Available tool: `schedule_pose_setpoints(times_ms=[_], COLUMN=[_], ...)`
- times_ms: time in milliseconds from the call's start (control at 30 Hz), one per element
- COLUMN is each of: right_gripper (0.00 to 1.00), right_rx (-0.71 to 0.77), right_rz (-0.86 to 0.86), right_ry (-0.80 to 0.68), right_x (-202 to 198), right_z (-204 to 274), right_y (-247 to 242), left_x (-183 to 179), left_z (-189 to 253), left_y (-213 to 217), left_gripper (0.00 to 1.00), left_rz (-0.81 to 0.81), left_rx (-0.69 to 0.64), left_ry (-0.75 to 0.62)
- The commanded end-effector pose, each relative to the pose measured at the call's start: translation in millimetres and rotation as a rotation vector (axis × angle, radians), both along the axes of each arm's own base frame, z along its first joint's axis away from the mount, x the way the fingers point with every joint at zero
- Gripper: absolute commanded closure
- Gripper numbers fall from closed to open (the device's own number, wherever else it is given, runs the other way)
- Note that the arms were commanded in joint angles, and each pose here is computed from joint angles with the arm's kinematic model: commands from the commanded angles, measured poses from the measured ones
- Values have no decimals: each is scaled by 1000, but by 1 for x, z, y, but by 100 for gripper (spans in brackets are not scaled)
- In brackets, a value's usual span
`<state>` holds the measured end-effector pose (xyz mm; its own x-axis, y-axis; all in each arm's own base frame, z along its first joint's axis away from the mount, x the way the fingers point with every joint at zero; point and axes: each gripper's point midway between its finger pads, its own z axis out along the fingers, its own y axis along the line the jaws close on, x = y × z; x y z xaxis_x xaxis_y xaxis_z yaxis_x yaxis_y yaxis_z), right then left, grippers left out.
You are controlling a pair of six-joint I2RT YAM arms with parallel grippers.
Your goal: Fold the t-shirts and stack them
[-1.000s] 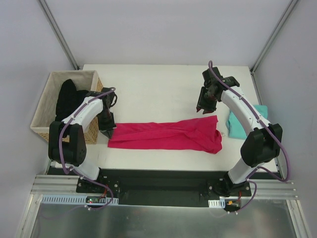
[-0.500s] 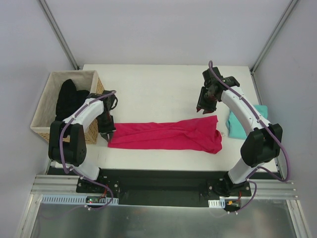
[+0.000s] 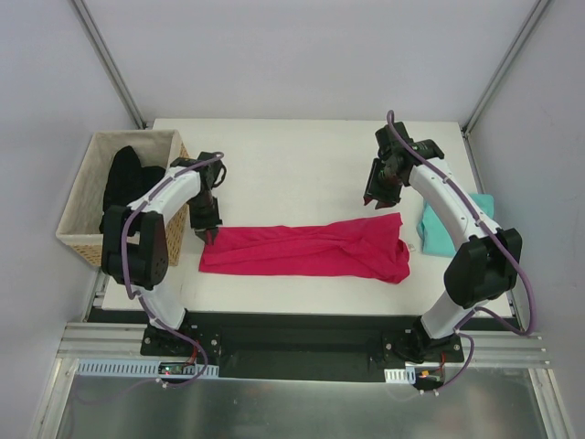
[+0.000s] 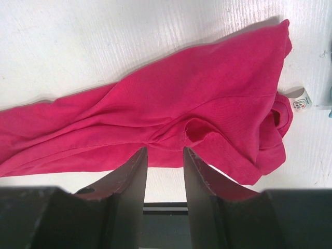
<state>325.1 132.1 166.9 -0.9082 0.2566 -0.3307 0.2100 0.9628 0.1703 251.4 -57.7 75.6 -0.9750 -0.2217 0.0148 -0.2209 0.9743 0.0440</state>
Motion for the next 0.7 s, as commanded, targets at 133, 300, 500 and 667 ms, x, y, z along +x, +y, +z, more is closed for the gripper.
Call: schedule_pose_setpoints(times_ms=[133,300,500,667], right_gripper=[63,63,62,61], right_rx=[-6,-14,-54,-4], right_rz=[-21,-25,-50,-112], right_ry=[-31,-22,-18,-6], right_x=[9,12,14,19], right_z=[13,11,6,-5], right_y=[-5,-8,-26,-41], left_x=[15,37,58,68], left_z=[-6,-7,-14,-21], left_y=[-11,-16,-10,1], left_gripper=[87,85,82,82], left_rz=[-31,-25,-18,14], left_rx=[-10,-13,29,28], left_ry=[11,-23,-32,-20])
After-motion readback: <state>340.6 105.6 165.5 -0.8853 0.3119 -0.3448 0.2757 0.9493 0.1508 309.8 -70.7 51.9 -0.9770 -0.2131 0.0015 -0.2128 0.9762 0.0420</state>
